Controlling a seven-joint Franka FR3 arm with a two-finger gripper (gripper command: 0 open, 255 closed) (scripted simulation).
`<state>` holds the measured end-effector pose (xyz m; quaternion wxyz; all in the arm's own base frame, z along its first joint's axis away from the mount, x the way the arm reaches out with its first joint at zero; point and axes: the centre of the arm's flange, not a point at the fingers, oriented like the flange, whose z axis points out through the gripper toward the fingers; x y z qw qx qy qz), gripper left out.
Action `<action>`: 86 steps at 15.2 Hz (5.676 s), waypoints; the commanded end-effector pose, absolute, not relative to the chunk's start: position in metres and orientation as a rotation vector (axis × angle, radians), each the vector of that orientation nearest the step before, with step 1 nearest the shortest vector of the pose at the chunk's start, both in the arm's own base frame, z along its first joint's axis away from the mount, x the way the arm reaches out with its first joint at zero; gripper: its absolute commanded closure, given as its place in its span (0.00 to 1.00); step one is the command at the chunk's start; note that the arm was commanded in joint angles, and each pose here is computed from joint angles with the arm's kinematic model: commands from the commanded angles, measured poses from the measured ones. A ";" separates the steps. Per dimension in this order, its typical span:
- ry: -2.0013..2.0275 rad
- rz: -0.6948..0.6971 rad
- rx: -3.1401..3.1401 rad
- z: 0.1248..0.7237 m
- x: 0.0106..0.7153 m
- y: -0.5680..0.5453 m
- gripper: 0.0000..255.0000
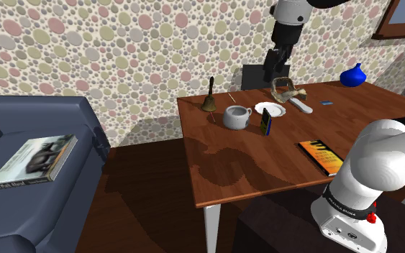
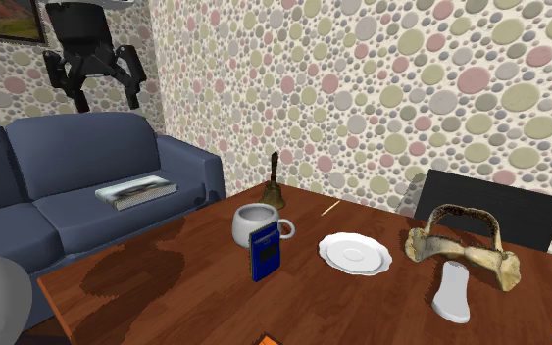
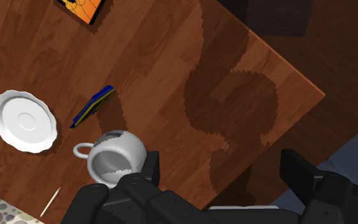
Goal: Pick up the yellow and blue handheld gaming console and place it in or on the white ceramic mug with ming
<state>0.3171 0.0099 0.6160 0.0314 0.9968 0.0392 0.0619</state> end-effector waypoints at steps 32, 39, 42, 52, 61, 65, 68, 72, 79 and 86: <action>-0.266 0.053 3.078 0.347 0.466 -0.266 0.00; -0.299 0.041 3.077 0.302 0.475 -0.292 0.00; -0.299 0.041 3.077 0.286 0.475 -0.293 0.00; -0.299 0.041 3.077 0.283 0.475 -0.293 1.00; -0.299 0.041 3.077 0.288 0.475 -0.293 1.00; -0.299 0.041 3.077 0.309 0.475 -0.293 1.00; -0.299 0.041 3.077 0.325 0.475 -0.293 1.00; -0.299 0.041 3.077 0.346 0.475 -0.293 1.00; -0.299 0.041 3.077 0.383 0.475 -0.293 1.00; -0.299 0.041 3.077 0.420 0.475 -0.293 1.00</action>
